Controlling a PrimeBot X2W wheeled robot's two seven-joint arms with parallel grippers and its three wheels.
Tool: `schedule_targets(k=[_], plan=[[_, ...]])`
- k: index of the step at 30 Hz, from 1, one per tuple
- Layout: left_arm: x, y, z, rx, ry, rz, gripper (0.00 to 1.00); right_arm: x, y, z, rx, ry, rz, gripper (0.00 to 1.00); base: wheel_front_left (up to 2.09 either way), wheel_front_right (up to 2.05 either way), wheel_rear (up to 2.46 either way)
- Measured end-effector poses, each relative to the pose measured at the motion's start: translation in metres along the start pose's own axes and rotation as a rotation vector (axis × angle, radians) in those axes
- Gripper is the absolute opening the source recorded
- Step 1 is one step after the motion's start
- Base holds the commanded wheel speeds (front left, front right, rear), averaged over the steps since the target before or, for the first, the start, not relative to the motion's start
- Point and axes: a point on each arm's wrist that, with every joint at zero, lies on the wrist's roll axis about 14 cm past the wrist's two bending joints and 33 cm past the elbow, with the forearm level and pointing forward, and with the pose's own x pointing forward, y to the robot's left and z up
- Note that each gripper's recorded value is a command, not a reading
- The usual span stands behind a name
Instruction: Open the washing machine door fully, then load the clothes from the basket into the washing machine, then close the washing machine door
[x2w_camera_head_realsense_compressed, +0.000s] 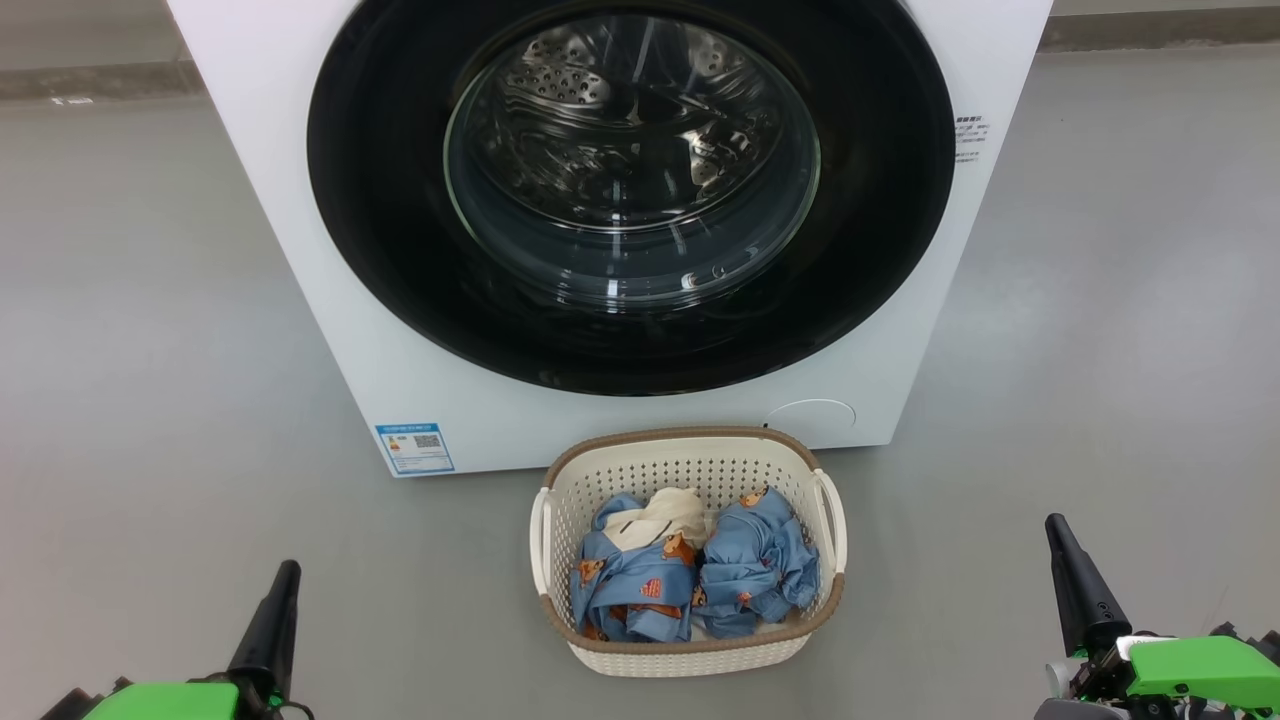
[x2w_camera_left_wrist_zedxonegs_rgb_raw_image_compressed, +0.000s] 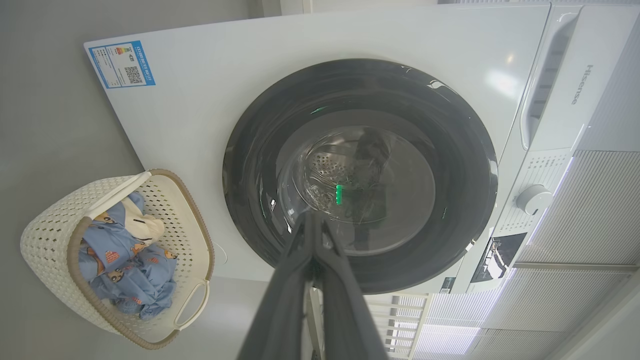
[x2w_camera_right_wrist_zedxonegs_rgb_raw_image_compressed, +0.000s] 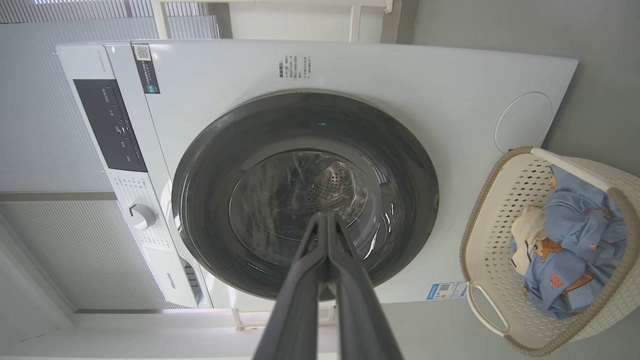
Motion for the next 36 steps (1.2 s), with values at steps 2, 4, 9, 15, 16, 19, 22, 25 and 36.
schedule_targets(k=[2, 4, 9, 15, 16, 19, 22, 25, 36], plan=[[0.0000, 0.0000, 0.0001, 0.000, 0.000, 0.000, 0.00, 0.0000, 0.0000, 0.0001, 0.000, -0.001, 0.000, 0.00, 0.00, 0.00, 0.00], [0.0000, 0.0001, 0.0001, 0.000, 0.000, 0.000, 0.00, 0.0000, 0.0000, 0.0003, 0.001, -0.001, 0.000, 0.00, 0.00, 0.00, 0.00], [0.0000, 0.0001, 0.0002, 0.000, -0.001, 0.000, 0.00, 0.0000, 0.0000, 0.0001, 0.001, 0.001, 0.000, 0.00, 0.00, 0.00, 0.00], [0.0000, 0.0001, 0.0001, -0.001, 0.000, 0.000, 0.00, 0.0000, 0.0000, 0.0003, 0.001, 0.000, 0.000, 0.00, 0.00, 0.00, 0.00], [0.0000, 0.0001, 0.0000, -0.001, 0.000, 0.000, 0.00, 0.0000, 0.0000, 0.0003, 0.001, 0.000, 0.000, 0.00, 0.00, 0.00, 0.00], [0.0000, 0.0001, -0.0003, -0.003, 0.000, 0.000, 0.00, 0.0000, 0.0000, 0.0004, 0.001, 0.000, 0.000, 0.00, 0.00, 0.00, 0.00], [0.0000, 0.0002, -0.0005, -0.004, 0.000, 0.000, 0.00, 0.0000, 0.0000, 0.0004, 0.001, 0.000, 0.000, 0.00, 0.00, 0.00, 0.00], [0.0000, 0.0001, -0.0004, -0.004, -0.001, 0.000, 0.00, 0.0000, 0.0000, 0.0004, 0.001, -0.001, 0.000, 0.00, 0.00, 0.00, 0.00], [0.0000, 0.0001, -0.0002, -0.004, -0.001, 0.000, 0.00, -0.0001, 0.0000, 0.0007, 0.002, -0.001, 0.000, 0.00, 0.00, 0.00, 0.00]])
